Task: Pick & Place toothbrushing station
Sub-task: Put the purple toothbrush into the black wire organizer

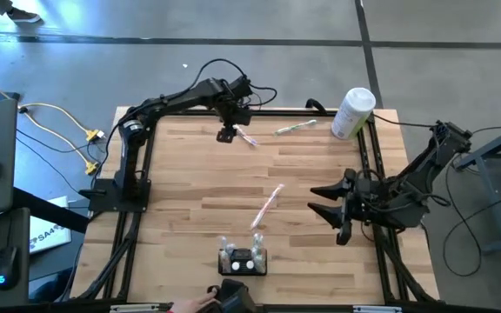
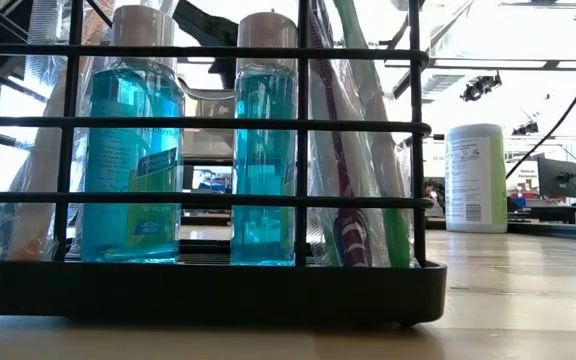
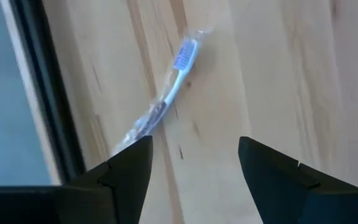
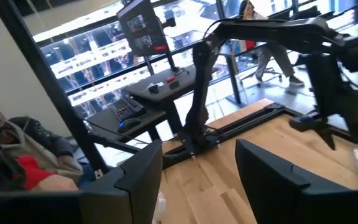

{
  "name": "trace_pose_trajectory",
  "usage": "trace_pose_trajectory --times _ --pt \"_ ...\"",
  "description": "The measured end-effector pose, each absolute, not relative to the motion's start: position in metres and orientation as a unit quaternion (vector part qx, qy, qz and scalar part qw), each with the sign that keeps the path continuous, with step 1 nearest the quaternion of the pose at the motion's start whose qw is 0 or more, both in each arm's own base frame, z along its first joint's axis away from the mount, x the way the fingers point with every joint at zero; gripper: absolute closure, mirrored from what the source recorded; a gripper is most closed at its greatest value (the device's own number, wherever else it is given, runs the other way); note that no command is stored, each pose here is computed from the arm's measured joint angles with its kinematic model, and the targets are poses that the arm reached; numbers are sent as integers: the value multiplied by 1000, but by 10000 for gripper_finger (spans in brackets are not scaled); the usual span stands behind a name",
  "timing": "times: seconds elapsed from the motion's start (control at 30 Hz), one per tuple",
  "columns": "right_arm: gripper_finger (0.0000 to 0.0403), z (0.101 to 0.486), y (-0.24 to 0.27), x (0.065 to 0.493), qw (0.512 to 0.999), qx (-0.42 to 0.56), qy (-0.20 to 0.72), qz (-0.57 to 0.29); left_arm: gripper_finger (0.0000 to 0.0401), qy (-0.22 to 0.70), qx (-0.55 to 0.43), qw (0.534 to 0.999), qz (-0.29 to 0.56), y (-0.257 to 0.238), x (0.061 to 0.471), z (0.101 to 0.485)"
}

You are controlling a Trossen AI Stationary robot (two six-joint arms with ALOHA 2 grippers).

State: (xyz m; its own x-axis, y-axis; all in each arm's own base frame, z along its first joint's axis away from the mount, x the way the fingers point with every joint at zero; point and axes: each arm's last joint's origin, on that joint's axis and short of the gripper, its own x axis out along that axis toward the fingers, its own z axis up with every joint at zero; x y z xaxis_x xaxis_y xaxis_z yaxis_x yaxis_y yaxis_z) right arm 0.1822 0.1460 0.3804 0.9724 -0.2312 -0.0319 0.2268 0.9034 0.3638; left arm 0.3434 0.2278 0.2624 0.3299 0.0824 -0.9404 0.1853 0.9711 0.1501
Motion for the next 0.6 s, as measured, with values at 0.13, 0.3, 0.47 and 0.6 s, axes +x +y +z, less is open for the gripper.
trace_pose_trajectory --times 0.13,0.3,0.47,0.6 --pt "207 380 142 187 977 188 -2 -103 166 594 83 800 -21 227 352 246" --pt "207 380 137 192 977 187 -1 -106 166 595 85 799 -17 228 362 231" --pt "207 380 131 197 978 188 5 -91 166 580 98 809 4 225 374 228" --pt "207 379 130 198 976 199 9 -82 166 581 104 807 2 223 376 225"
